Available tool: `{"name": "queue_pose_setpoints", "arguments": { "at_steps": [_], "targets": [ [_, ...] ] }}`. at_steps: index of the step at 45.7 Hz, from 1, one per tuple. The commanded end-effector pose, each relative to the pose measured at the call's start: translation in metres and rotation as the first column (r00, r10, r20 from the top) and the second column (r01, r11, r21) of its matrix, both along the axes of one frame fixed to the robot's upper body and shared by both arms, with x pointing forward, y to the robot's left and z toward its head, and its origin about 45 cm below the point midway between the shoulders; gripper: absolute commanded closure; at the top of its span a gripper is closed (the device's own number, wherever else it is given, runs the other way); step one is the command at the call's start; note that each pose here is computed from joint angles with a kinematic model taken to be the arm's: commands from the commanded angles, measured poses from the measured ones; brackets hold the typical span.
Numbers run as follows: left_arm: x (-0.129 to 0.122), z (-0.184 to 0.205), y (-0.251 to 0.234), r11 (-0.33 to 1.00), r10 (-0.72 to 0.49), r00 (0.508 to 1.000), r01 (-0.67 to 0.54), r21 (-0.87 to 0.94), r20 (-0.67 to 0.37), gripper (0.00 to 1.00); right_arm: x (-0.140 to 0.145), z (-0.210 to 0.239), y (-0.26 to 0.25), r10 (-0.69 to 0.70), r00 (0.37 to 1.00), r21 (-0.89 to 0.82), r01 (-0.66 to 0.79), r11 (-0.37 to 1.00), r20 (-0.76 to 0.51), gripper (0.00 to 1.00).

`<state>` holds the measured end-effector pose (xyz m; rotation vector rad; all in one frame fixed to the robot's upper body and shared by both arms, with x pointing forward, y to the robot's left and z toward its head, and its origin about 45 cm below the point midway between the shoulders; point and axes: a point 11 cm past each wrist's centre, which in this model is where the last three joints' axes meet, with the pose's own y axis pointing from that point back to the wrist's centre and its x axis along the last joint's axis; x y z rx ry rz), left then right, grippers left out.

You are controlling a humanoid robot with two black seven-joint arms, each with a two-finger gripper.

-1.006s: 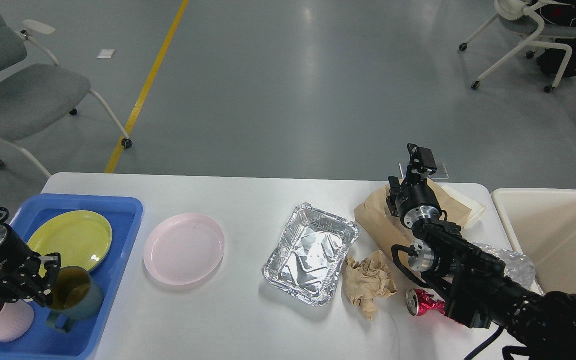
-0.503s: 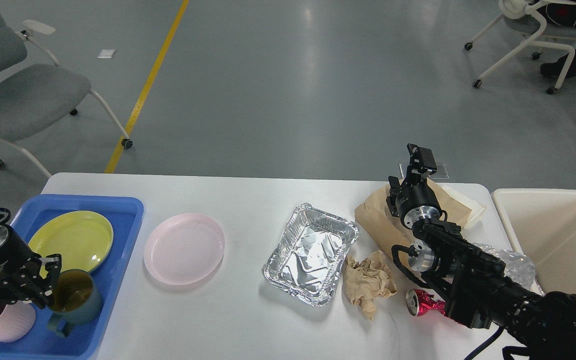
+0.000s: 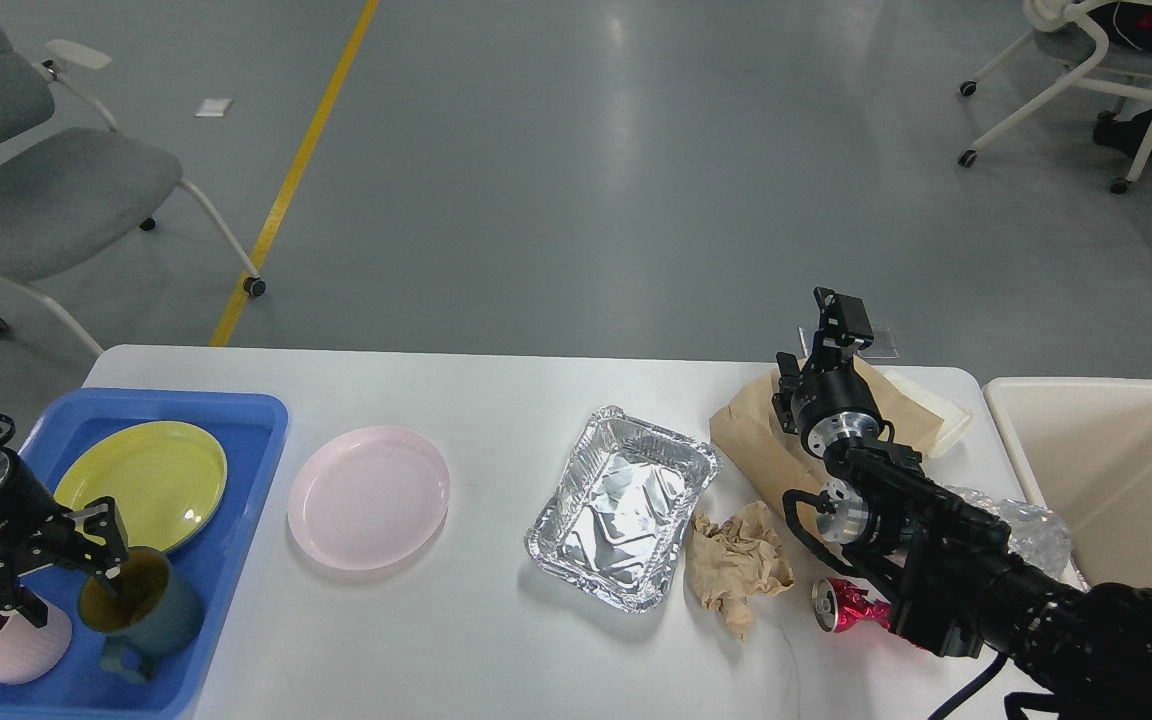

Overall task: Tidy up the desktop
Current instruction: 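Carry the grey mug into the blue tray and release it, then lift the left gripper up out of the blue tray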

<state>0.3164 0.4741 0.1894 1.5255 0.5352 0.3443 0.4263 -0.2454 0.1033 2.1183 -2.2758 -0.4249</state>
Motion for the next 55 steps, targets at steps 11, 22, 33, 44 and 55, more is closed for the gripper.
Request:
{"name": "queue_pose_setpoints", "arguments": {
  "at_steps": [11,22,33,44,55],
  "targets": [
    [0.081,0.072,-0.074,0.969,-0.24,0.962,0.23,0.091,0.131,0.04,0.0,0.0,0.001,0.001,1.0,0.001,-0.001,1.0,0.0,0.0],
    [0.117,0.117,-0.149,0.902,-0.425,0.888,0.397,0.172,0.176,0.04,0.0,0.0,0.0,0.0,1.0,0.0,0.0,1.0,0.0,0.0],
    [0.132,0.185,-0.175,0.856,-0.502,0.821,0.428,0.29,0.271,0.04,0.0,0.0,0.0,0.0,1.0,0.0,0.0,1.0,0.0,0.0],
    [0.12,0.153,-0.174,0.869,-0.483,0.848,0.434,0.236,0.217,0.04,0.0,0.0,0.0,0.0,1.0,0.0,0.0,1.0,0.0,0.0],
    [0.122,0.038,-0.164,0.874,-0.482,0.814,0.419,0.247,0.323,0.04,0.0,0.0,0.0,0.0,1.0,0.0,0.0,1.0,0.0,0.0]
  ]
}}
